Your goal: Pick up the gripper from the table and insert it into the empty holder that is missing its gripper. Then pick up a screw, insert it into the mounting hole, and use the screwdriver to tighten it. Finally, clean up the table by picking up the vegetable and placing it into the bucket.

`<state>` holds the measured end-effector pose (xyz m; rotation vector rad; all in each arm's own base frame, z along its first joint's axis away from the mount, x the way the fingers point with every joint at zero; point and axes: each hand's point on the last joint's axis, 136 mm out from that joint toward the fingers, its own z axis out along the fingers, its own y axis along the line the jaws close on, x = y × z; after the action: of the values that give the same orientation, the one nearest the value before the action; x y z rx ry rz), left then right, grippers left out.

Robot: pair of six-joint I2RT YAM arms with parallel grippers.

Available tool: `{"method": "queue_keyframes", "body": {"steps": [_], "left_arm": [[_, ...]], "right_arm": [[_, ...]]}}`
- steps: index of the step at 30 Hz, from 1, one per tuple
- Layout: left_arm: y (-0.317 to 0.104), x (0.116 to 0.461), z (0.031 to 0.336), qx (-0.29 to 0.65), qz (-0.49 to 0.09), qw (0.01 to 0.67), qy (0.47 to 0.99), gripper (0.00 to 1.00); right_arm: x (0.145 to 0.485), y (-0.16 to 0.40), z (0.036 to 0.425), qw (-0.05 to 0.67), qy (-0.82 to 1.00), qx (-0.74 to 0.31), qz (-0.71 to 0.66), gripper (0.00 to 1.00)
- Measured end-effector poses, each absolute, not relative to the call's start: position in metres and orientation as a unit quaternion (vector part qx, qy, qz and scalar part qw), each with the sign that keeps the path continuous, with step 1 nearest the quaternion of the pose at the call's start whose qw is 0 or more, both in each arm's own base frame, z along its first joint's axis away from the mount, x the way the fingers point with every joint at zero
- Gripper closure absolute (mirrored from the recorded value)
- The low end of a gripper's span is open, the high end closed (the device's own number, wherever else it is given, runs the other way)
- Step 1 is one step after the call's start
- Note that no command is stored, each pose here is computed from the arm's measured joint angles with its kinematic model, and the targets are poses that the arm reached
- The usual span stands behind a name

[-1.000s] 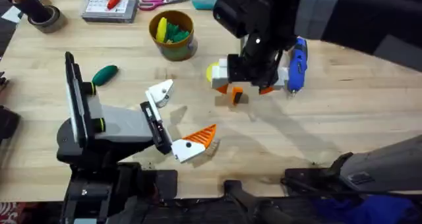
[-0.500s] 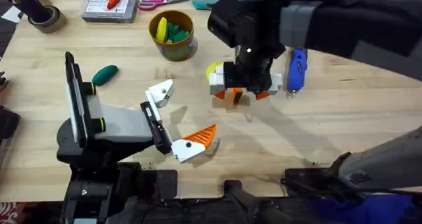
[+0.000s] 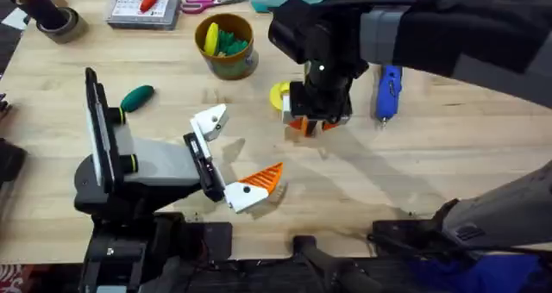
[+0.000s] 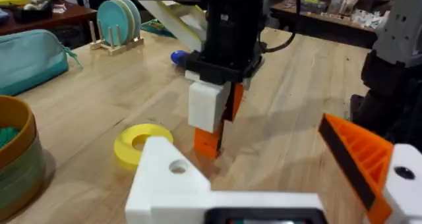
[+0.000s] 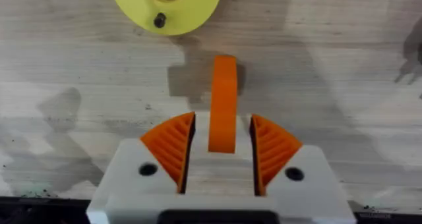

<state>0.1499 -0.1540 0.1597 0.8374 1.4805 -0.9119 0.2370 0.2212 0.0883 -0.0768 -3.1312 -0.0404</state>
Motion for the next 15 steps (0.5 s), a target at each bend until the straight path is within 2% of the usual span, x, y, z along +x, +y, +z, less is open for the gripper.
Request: {"method": "queue_keyframes", "body": {"steps": [7,15], "left_arm": [[-0.154,0.1499,0.1597,0.357,-0.388,0.57,0.631,0.015],[-0.154,0.15,0.1597,0.357,-0.388,0.569,0.631,0.015]], "right_arm": [[0.2397,0.2228,0.0884,-0.001,-1.0,-0.027,-0.016,0.58],[0.2406,0.2229,0.0885,-0.003,-0.999,-0.037,-0.016,0.785]]}}
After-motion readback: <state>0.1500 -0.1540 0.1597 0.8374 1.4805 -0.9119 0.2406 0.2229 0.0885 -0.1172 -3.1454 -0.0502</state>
